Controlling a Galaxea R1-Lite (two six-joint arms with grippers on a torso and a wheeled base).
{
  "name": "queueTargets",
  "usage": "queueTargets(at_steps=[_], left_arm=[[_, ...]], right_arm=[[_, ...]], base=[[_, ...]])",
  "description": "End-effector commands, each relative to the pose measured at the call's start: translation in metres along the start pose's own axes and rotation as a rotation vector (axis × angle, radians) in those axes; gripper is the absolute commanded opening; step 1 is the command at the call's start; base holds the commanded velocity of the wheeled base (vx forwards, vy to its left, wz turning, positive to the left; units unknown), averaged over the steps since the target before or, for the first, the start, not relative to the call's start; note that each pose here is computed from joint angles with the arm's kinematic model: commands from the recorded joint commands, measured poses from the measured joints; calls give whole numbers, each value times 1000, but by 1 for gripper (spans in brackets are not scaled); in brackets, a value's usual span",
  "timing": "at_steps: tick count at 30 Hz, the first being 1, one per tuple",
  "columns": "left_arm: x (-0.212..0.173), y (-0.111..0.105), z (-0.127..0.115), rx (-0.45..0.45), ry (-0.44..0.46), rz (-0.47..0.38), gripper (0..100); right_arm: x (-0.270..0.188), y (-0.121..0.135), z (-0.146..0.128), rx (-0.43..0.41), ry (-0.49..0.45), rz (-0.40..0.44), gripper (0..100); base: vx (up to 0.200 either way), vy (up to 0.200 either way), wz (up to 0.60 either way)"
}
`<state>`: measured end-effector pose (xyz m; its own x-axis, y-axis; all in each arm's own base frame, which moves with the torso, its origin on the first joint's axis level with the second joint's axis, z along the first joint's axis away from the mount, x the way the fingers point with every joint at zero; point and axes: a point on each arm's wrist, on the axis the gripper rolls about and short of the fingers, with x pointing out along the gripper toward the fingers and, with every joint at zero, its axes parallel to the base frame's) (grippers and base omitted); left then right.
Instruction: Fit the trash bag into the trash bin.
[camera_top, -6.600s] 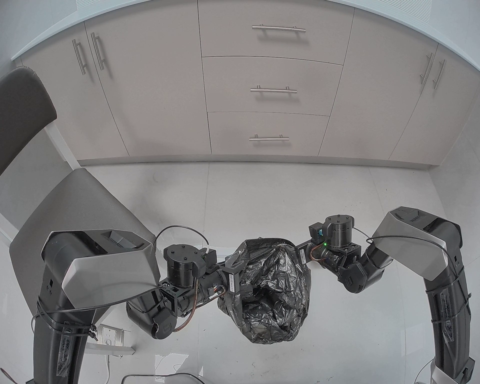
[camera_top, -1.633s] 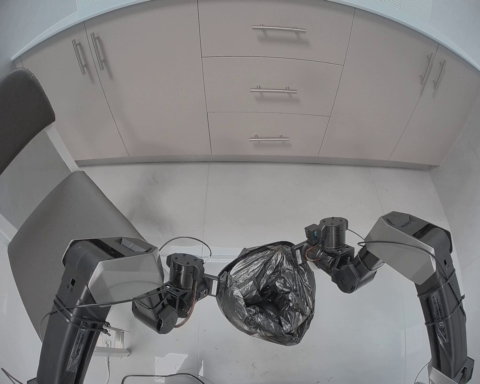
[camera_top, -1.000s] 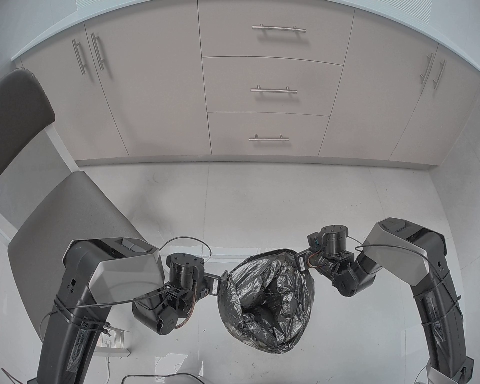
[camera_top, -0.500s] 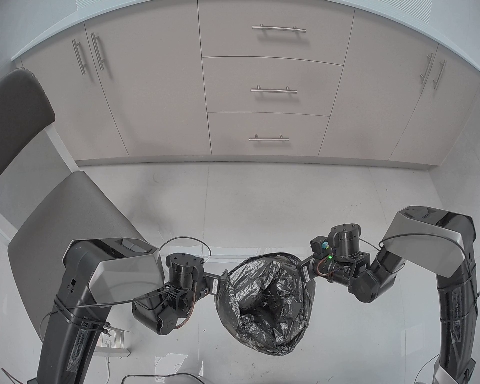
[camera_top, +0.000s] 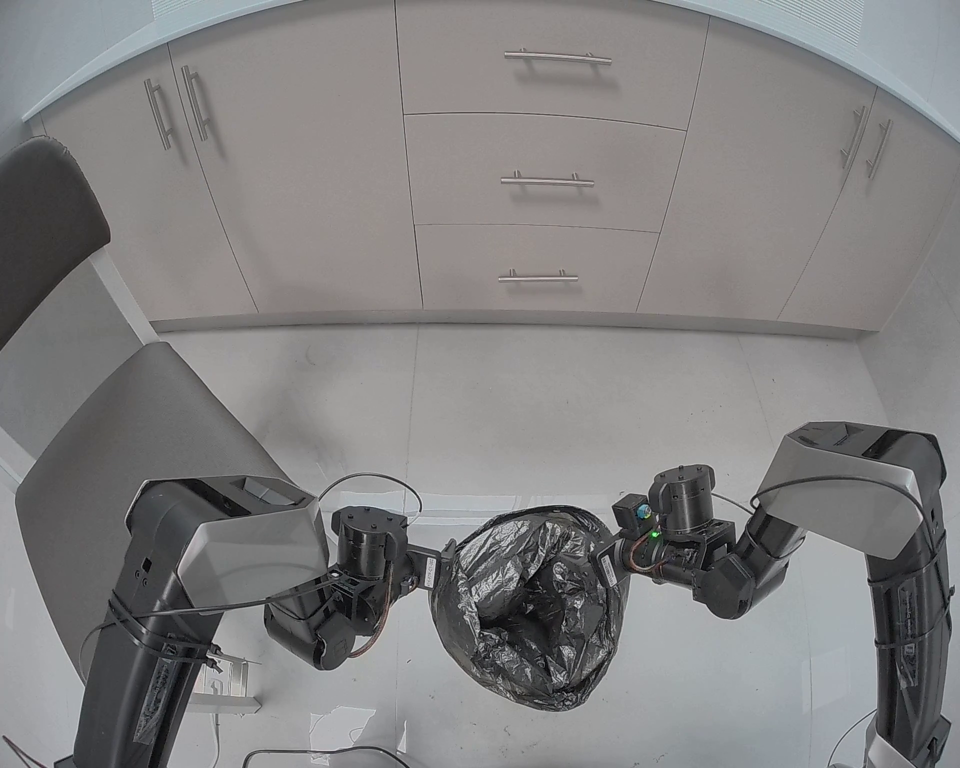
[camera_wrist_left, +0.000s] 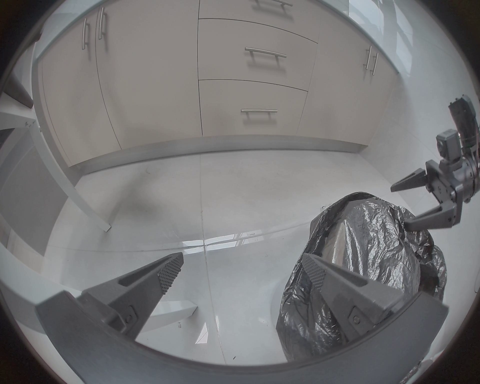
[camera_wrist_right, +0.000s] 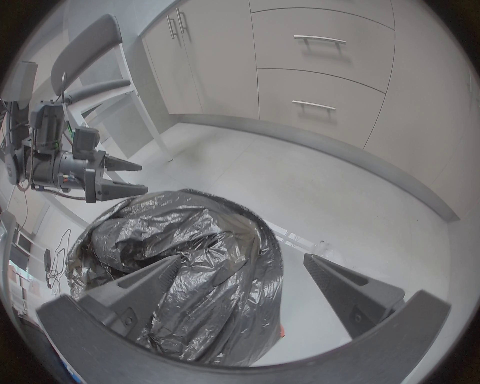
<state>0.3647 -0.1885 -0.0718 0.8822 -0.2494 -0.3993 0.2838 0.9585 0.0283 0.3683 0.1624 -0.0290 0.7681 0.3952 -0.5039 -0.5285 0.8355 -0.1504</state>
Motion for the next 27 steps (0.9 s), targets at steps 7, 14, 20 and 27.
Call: queueTargets(at_steps=[7,14,20,27], left_arm=[[0,0,0,0,0,0,100],[0,0,0,-1,-3,0,100],[-4,0,4,-10,-54,-6,100],[-17,-16,11,-5,-103,-48,100]], right_arm=[[31,-2,-22,6,32,-20,100],[43,-9,-18,11,14,-109,100],[46,-14,-5,17,-24,-194,100],[44,-20,-1,24,-32,-237,100]], base=[[0,0,0],[0,0,0],[0,0,0],[0,0,0]])
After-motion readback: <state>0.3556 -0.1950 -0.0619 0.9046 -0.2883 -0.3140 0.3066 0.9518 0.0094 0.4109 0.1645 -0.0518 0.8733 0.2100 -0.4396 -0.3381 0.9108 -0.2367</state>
